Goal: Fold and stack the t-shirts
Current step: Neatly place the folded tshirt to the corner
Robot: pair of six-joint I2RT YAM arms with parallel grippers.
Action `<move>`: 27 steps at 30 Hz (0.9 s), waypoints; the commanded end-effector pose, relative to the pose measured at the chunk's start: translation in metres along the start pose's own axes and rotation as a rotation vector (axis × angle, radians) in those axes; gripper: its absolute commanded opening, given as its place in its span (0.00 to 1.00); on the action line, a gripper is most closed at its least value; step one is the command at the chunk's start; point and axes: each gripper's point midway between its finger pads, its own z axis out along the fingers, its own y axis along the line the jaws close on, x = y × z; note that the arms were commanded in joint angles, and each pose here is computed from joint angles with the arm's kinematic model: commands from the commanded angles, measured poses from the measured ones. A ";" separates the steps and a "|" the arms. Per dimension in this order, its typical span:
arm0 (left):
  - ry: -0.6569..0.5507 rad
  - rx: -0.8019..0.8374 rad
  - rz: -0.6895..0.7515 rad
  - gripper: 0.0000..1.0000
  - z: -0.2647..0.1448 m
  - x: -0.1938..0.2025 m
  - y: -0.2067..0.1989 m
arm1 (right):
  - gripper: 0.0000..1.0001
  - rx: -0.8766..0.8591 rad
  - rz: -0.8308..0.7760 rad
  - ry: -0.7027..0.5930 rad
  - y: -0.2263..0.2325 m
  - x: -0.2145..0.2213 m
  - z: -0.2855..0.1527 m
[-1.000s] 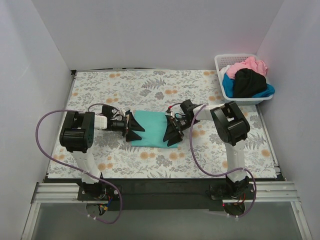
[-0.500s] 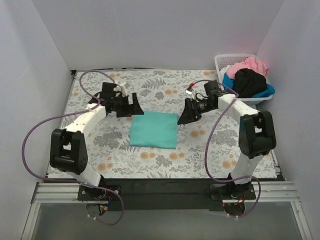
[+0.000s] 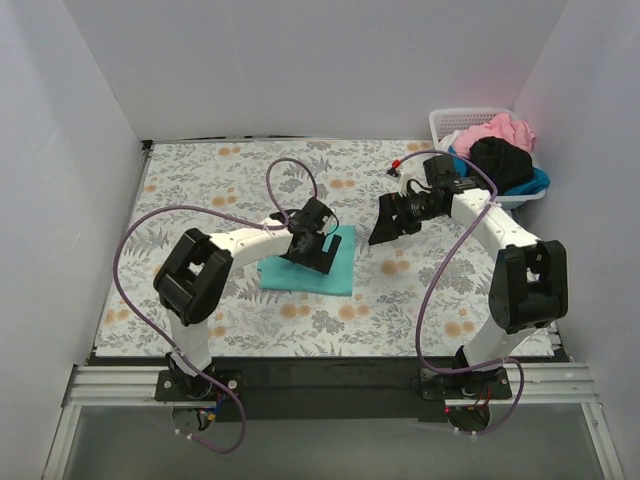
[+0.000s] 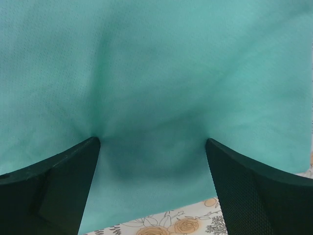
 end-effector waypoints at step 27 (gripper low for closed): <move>0.012 -0.219 0.009 0.88 0.116 -0.042 0.447 | 0.98 0.072 0.066 -0.004 -0.048 0.007 -0.017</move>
